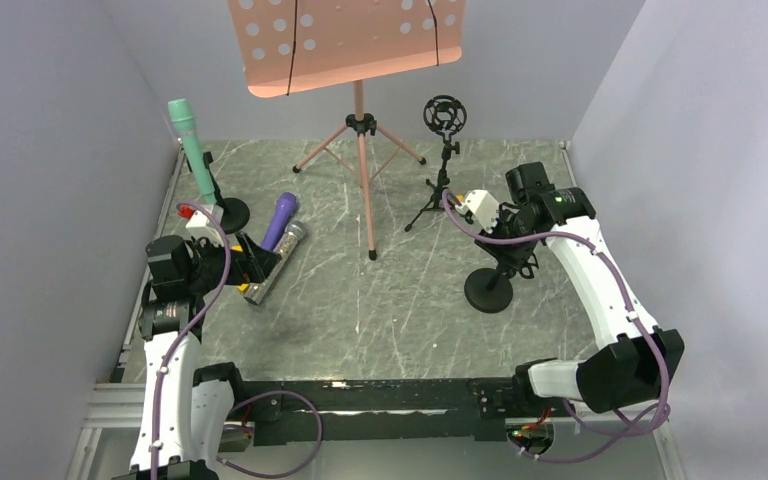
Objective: Attach the microphones to the stand
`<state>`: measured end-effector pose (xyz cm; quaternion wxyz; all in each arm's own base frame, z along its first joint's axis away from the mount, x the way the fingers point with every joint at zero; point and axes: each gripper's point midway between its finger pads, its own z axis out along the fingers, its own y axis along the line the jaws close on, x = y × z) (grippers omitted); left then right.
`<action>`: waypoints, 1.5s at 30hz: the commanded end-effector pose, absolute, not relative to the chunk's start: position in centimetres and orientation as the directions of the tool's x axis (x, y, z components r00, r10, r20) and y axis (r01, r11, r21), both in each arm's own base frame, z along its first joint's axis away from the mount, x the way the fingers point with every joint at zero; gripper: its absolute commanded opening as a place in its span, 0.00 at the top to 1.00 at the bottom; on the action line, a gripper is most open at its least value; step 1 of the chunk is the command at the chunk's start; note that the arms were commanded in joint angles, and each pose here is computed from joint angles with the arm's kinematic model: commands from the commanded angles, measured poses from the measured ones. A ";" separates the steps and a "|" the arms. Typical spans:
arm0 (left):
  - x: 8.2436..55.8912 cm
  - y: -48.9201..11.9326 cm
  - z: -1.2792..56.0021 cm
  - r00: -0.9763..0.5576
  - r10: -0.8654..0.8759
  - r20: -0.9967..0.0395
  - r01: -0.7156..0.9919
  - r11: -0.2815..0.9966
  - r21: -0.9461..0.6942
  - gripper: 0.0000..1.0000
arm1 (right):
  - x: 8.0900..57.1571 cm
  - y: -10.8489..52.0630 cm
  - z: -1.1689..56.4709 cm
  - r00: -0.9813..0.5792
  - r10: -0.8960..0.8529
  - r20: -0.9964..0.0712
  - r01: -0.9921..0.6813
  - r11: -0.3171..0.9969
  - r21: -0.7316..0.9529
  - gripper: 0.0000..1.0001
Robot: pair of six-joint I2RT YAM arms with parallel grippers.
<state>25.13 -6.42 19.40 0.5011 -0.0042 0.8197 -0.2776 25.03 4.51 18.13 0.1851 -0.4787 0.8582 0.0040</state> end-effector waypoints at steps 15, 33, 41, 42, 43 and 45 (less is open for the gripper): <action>25.5 -6.5 20.9 -0.461 -0.263 -0.847 0.306 0.849 -0.431 0.01 | 25.1 10.5 21.8 -0.339 -0.809 -0.480 -0.895 0.435 -0.102 0.96; 25.8 -6.9 19.7 -0.507 -0.251 -0.824 0.302 0.844 -0.443 0.01 | 23.3 21.9 19.9 -0.077 -0.880 -0.470 -0.989 0.127 -0.076 0.79; 25.8 -7.7 18.5 -0.558 -0.219 -0.801 0.298 0.847 -0.439 0.01 | 21.7 23.4 23.9 -0.037 -0.804 -0.593 -0.996 0.079 -0.045 0.11; 25.9 -7.9 18.2 -0.569 -0.210 -0.795 0.294 0.851 -0.435 0.01 | 21.7 23.5 25.0 -0.039 -0.782 -0.621 -0.996 0.080 -0.037 0.09; 25.9 -8.0 17.9 -0.578 -0.199 -0.791 0.290 0.857 -0.427 0.01 | 22.0 23.4 26.3 -0.046 -0.757 -0.652 -0.995 0.091 -0.035 0.08; 25.9 -8.3 17.3 -0.599 -0.173 -0.782 0.285 0.867 -0.410 0.01 | 22.8 23.0 29.1 -0.055 -0.693 -0.719 -0.992 0.118 -0.038 0.07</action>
